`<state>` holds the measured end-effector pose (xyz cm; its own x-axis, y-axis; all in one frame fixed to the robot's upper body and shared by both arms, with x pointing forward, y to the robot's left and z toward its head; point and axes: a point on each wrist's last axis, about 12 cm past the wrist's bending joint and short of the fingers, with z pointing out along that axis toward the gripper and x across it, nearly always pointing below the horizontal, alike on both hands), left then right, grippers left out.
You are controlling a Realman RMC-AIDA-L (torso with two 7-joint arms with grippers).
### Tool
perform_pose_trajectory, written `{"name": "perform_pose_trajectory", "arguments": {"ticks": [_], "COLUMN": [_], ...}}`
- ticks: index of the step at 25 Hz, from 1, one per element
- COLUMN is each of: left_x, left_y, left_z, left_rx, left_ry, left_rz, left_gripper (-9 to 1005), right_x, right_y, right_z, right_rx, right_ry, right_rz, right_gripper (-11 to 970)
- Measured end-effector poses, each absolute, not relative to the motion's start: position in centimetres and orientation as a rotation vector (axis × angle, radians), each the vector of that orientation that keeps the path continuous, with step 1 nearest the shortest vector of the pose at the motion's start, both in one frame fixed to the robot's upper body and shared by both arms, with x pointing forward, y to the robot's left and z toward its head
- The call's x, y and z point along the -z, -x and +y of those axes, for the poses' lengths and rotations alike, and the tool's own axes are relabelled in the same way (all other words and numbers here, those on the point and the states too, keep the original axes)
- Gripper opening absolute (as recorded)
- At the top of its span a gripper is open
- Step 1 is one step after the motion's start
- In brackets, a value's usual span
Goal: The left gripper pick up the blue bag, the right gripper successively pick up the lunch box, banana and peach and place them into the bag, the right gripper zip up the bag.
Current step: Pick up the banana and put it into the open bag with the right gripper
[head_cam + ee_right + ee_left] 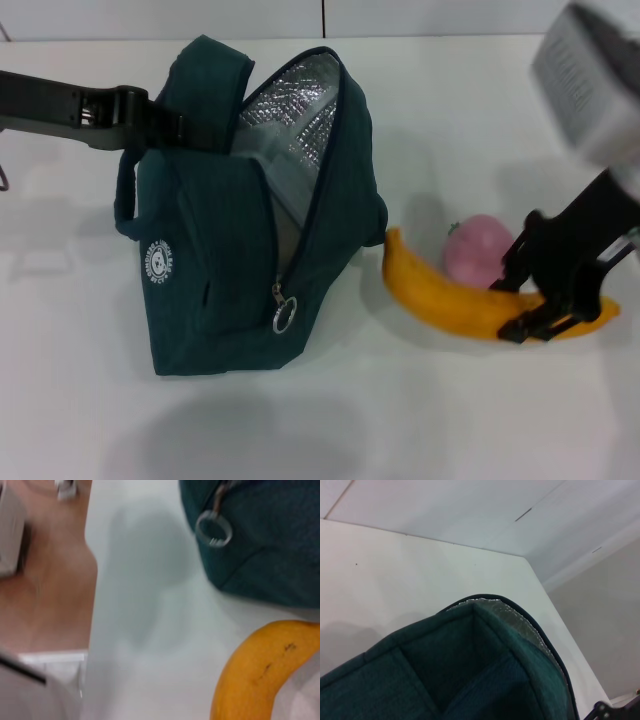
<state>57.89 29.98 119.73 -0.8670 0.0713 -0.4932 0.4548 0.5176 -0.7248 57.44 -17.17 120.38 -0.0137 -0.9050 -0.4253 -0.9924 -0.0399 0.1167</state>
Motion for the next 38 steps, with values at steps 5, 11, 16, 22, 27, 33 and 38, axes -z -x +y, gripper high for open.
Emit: {"name": "perform_pose_trajectory", "arguments": {"ticks": [5,11,16,22,27,33,38], "left_x": [-119.8,-119.9,-119.8,-119.8,-119.7,-119.7,-119.6], "left_y": [-57.9,-58.0,-58.0,-58.1,-58.1,-58.1,-58.1], "left_z": [29.9,29.8,29.6,29.4,29.4,29.1,29.0], "left_rx": [1.3,1.304,1.313,1.314,1.316,1.314,1.313], "left_ry": [-0.436,-0.439,-0.44,-0.445,-0.45,-0.467,-0.473], "left_rz": [2.358,2.352,2.35,2.353,2.353,2.359,2.357], "left_gripper": [29,29,29,29,28,28,28], "right_x": [-122.4,-124.3,-124.7,-124.3,-122.2,-118.6,-116.9], "right_y": [-58.4,-59.5,-60.0,-60.4,-60.3,-60.4,-60.0], "right_z": [-21.0,-25.1,-26.3,-25.4,-22.8,-18.7,-16.0], "right_rx": [-0.668,-0.749,-0.965,-1.266,-1.488,-1.536,-1.473], "right_ry": [1.777,1.431,1.161,0.938,0.782,0.736,0.775], "right_rz": [2.092,2.1,1.973,1.741,1.524,1.46,1.408], "right_gripper": [405,404,404,404,404,404,404]}}
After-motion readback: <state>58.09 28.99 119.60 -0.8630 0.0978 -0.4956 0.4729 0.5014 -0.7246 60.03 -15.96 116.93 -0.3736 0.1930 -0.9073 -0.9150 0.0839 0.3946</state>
